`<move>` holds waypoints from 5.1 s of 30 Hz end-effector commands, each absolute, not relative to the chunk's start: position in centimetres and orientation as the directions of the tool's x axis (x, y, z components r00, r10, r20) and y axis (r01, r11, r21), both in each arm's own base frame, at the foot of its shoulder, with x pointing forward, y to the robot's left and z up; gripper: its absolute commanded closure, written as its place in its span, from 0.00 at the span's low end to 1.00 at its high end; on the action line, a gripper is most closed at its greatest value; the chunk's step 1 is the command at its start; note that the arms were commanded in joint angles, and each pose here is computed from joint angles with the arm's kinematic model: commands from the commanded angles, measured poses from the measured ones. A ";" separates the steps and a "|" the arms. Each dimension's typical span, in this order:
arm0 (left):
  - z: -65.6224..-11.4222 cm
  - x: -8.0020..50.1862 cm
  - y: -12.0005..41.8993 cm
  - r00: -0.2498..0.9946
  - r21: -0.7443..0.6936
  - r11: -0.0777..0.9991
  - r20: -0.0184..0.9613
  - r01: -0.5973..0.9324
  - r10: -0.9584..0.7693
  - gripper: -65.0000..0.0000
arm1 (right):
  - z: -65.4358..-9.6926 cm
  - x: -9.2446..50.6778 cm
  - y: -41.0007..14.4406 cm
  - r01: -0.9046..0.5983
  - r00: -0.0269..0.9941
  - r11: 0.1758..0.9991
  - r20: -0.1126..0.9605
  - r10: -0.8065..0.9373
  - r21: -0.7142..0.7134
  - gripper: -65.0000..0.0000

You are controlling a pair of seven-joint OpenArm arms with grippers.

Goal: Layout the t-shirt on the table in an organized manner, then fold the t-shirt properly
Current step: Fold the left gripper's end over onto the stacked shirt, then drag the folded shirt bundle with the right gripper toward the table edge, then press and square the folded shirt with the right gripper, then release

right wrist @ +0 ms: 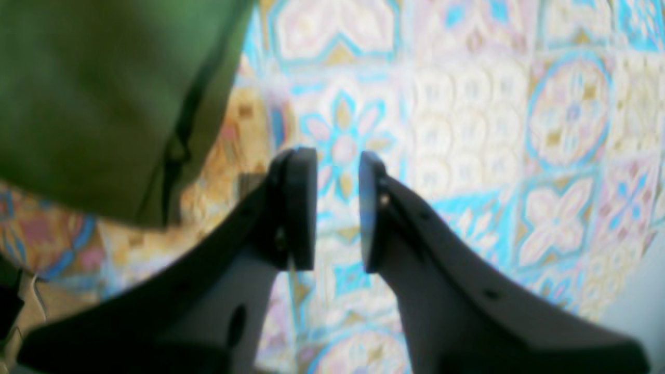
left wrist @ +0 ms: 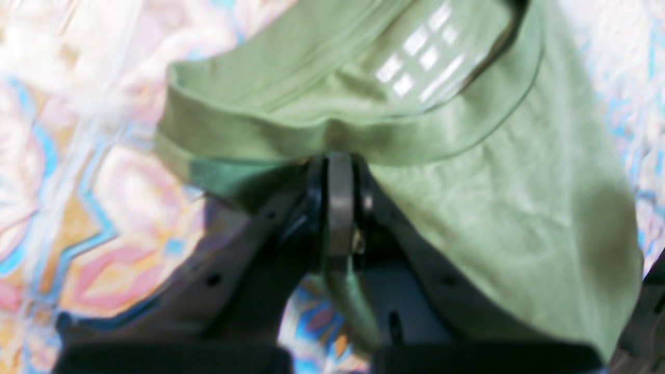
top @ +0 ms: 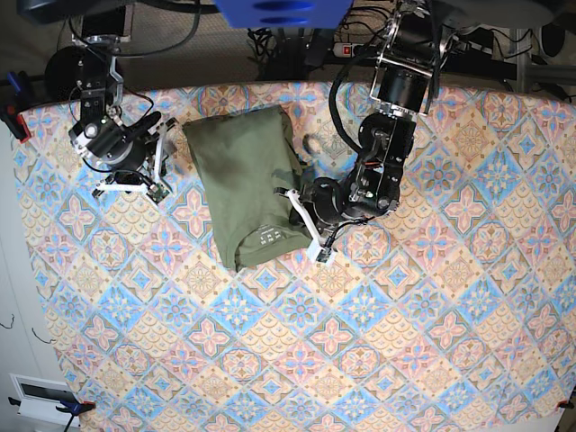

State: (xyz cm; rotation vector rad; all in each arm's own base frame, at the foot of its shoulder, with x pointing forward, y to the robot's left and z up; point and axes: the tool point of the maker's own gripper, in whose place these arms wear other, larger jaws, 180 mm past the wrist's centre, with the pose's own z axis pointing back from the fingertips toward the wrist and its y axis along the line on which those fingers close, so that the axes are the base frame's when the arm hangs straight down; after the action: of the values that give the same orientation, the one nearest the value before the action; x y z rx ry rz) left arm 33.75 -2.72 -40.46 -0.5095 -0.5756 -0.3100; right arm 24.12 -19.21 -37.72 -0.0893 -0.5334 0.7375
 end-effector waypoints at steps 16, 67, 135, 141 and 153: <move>-36.2 36.6 3.0 0.703 -0.443 0.867 0.691 0.228 0.169 1.00 | -29.3 27.0 -6.5 -0.697 0.457 0.689 0.863 0.217 0.197 0.91; -34.0 29.8 11.4 0.657 -0.478 0.875 0.685 0.077 0.317 1.00 | -45.9 31.9 -18.9 -0.580 0.722 0.812 0.421 0.550 -0.065 0.91; -34.1 29.9 11.0 0.661 -0.484 0.871 0.680 0.081 0.316 1.00 | -37.2 24.4 -23.4 -0.437 0.684 0.876 0.557 0.472 -0.205 0.91; -34.0 30.0 10.9 0.659 -0.485 0.871 0.682 0.082 0.318 1.00 | -39.1 23.8 -20.3 -0.497 0.685 0.857 0.545 0.484 -0.137 0.91; -34.2 29.8 11.0 0.662 -0.485 0.871 0.679 0.078 0.319 1.00 | -36.5 24.4 -24.6 -0.378 0.695 0.900 0.577 0.430 -0.215 0.91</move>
State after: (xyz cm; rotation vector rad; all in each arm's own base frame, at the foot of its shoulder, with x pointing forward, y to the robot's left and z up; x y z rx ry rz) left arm 29.07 11.03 -35.37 -0.4982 -0.7997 0.1492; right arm 24.03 -24.45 -37.02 -0.0728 -0.6481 0.4465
